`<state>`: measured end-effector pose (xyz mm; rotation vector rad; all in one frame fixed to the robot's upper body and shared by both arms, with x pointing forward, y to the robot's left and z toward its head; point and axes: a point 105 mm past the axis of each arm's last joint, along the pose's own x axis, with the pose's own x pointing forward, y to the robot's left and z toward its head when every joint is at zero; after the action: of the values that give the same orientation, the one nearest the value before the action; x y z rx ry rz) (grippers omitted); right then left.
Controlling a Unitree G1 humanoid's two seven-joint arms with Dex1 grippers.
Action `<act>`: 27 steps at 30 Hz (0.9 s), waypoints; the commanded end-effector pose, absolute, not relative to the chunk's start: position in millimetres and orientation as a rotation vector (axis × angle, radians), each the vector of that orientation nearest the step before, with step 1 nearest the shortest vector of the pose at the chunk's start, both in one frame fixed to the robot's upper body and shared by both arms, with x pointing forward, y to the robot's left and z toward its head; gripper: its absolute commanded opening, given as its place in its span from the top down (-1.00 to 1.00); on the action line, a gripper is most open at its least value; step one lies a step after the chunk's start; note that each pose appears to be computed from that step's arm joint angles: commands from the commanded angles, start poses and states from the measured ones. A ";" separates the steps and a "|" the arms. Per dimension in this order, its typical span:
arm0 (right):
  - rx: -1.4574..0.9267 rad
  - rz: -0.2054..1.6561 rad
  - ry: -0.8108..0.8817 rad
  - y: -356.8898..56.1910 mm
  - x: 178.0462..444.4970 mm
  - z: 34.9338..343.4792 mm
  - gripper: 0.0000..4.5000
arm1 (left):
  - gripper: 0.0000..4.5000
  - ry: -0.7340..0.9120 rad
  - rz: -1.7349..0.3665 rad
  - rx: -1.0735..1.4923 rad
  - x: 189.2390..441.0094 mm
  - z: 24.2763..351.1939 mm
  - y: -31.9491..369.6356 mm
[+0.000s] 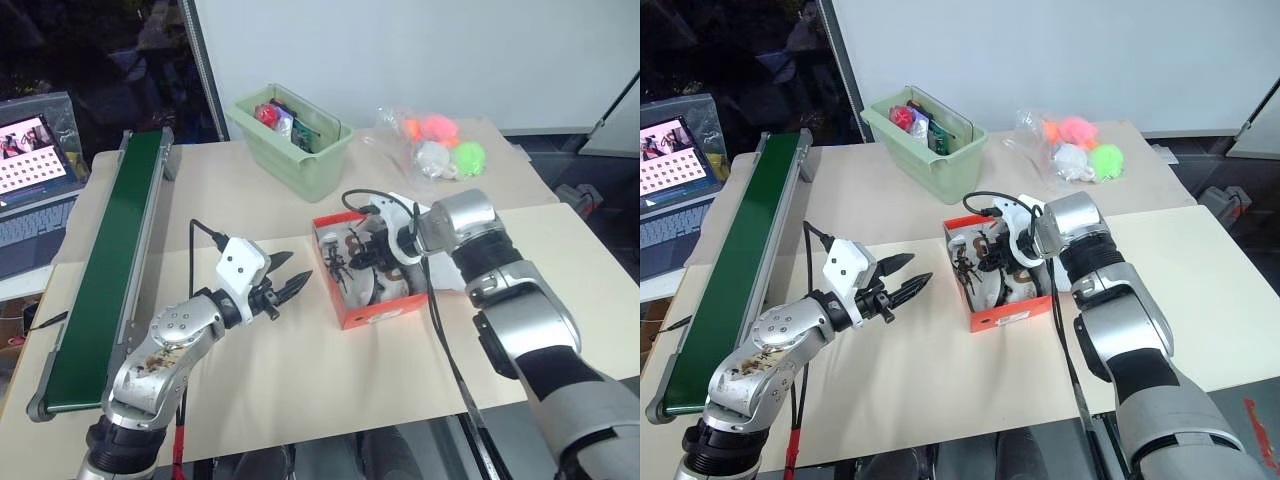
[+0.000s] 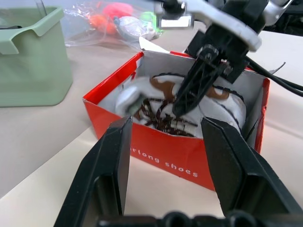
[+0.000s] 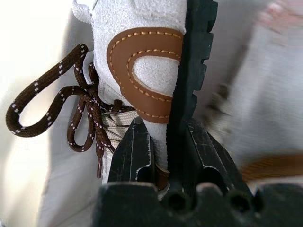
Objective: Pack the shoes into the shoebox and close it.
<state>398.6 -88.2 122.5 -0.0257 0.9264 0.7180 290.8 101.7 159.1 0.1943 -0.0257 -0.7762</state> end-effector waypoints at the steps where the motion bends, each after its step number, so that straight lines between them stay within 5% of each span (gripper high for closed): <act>1: 0.000 0.734 0.816 -82.6 410.2 153.4 0.27 | -0.12 -0.081 -0.802 0.212 285.2 170.4 97.4; 6: 0.002 0.755 0.750 -75.2 412.2 178.9 -0.46 | -0.12 -0.081 -0.835 0.208 282.0 167.6 96.9; 17: 0.063 0.801 0.618 -93.0 383.4 225.0 -0.46 | -0.12 -0.091 -0.931 0.264 275.2 160.5 103.6; 27: 0.113 1.176 0.405 -159.2 264.8 252.6 -0.46 | -0.12 -0.070 -0.962 0.273 268.1 153.8 108.2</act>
<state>292.3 -162.6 241.5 0.1665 0.4627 1.0652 271.4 112.0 142.1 0.2621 -0.0141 -0.9378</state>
